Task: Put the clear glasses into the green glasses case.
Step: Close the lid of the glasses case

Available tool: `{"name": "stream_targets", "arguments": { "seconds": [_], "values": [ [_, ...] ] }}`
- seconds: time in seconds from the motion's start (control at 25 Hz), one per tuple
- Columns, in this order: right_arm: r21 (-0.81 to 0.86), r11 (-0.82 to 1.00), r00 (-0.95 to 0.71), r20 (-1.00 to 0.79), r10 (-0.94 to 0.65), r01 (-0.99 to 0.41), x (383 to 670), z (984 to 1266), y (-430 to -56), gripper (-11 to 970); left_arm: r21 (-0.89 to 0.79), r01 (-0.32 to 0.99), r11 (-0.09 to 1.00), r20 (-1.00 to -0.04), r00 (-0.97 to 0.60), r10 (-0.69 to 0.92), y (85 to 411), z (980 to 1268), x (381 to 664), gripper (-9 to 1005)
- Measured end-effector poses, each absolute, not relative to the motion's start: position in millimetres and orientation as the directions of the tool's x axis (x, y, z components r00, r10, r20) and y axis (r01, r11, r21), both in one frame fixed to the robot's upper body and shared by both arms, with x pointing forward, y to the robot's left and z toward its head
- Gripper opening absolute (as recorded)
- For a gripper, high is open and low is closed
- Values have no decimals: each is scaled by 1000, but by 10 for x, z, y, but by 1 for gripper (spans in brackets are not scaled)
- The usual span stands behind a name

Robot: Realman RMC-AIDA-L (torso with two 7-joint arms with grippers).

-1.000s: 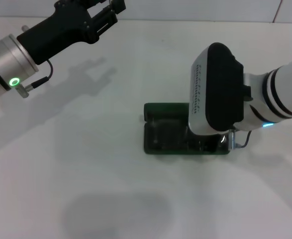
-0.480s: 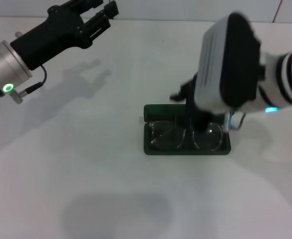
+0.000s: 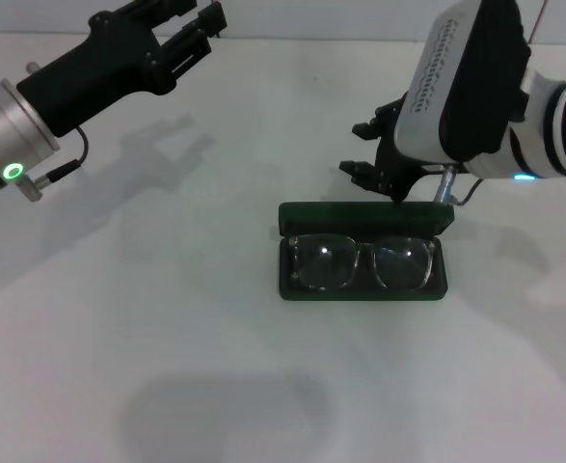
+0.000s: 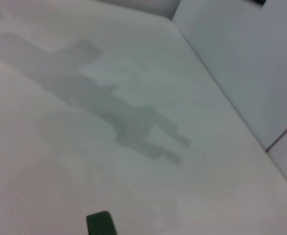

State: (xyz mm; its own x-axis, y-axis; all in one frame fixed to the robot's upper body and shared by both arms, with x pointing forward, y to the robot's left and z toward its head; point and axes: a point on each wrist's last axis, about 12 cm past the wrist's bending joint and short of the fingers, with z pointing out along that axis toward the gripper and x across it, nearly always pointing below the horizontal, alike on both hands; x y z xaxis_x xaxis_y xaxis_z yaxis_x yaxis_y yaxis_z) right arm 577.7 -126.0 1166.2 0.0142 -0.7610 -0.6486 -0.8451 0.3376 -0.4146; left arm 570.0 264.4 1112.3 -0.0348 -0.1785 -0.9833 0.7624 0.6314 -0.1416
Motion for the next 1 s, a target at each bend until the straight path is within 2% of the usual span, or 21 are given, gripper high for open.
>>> {"name": "stream_targets", "arguments": {
  "seconds": [0.6,1.0],
  "values": [
    [-381,272,27,-621,-783,-884,5617,11596,-1185,387,-139,759,636,-984,-33,-176,2670,11128,5701,522],
    [-384,376,3,-703,-711,-843,5654,11763,-1324,386,-157,751,642,-984,-68,-162,2746,11056,5642,522]
  ]
}}
